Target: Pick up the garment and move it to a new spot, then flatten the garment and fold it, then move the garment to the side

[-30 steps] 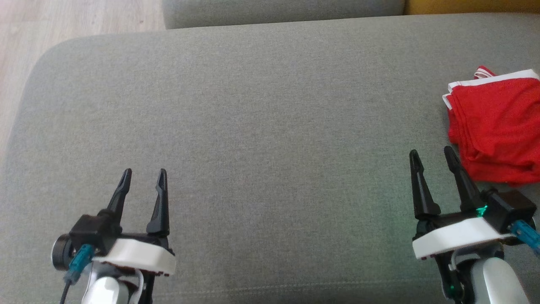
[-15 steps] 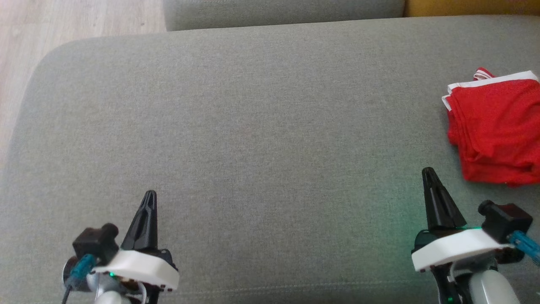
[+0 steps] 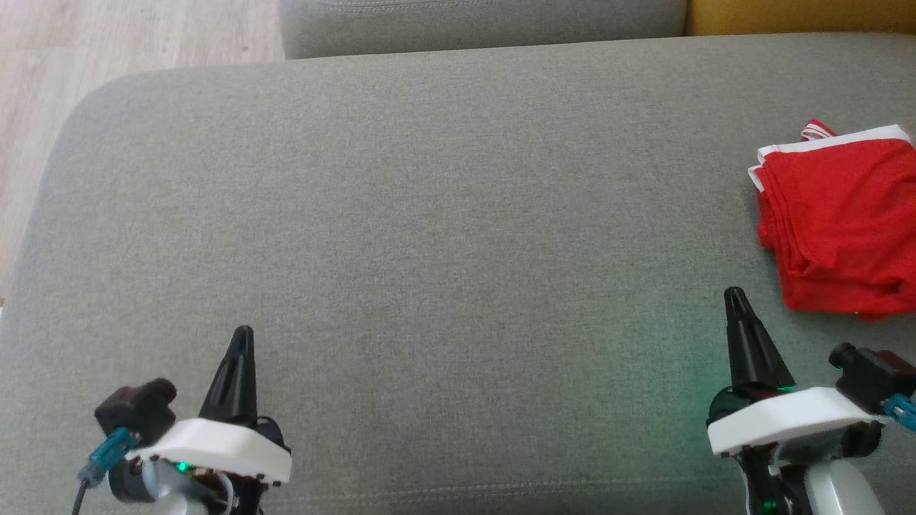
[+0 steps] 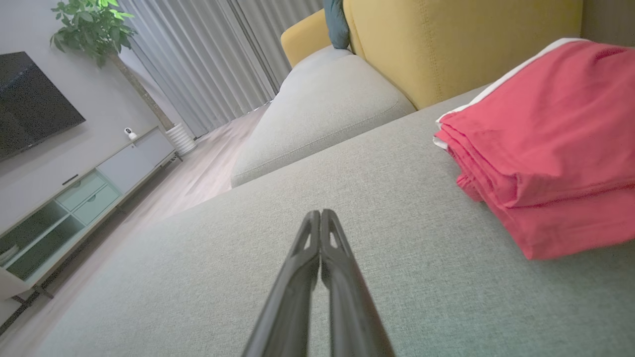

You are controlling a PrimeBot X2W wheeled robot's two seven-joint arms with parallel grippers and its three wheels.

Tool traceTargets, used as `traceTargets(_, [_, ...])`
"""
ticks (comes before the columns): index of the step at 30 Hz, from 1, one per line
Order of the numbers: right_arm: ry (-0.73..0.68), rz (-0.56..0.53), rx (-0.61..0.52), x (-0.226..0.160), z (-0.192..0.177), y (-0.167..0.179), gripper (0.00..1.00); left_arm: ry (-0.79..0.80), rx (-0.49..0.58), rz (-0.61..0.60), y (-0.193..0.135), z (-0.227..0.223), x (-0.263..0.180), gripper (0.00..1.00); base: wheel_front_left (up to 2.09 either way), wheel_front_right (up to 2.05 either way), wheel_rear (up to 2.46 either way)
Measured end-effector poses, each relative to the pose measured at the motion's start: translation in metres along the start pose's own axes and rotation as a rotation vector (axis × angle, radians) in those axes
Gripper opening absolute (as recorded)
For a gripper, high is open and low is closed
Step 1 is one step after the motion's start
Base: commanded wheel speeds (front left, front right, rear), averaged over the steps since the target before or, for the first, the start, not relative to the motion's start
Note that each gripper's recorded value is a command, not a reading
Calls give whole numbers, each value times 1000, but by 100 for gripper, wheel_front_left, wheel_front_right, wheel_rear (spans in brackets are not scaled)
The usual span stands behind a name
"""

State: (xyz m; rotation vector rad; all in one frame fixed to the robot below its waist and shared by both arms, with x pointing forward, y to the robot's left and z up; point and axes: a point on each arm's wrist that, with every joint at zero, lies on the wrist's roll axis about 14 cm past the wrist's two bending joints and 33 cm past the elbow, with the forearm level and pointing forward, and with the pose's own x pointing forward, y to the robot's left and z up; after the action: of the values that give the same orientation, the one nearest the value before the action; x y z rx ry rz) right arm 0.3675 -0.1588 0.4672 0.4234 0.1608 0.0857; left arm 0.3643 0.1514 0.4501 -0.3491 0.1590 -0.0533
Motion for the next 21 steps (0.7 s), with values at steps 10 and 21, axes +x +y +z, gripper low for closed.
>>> traceTargets(10, [-8,-9,116,-1,2,-3,0,14,-120,12,2,0,1,0,0,0,0])
traceTargets(21, [-23,-18,252,0,5,-6,0,22,-260,39,9,1,0,0,0,0,0])
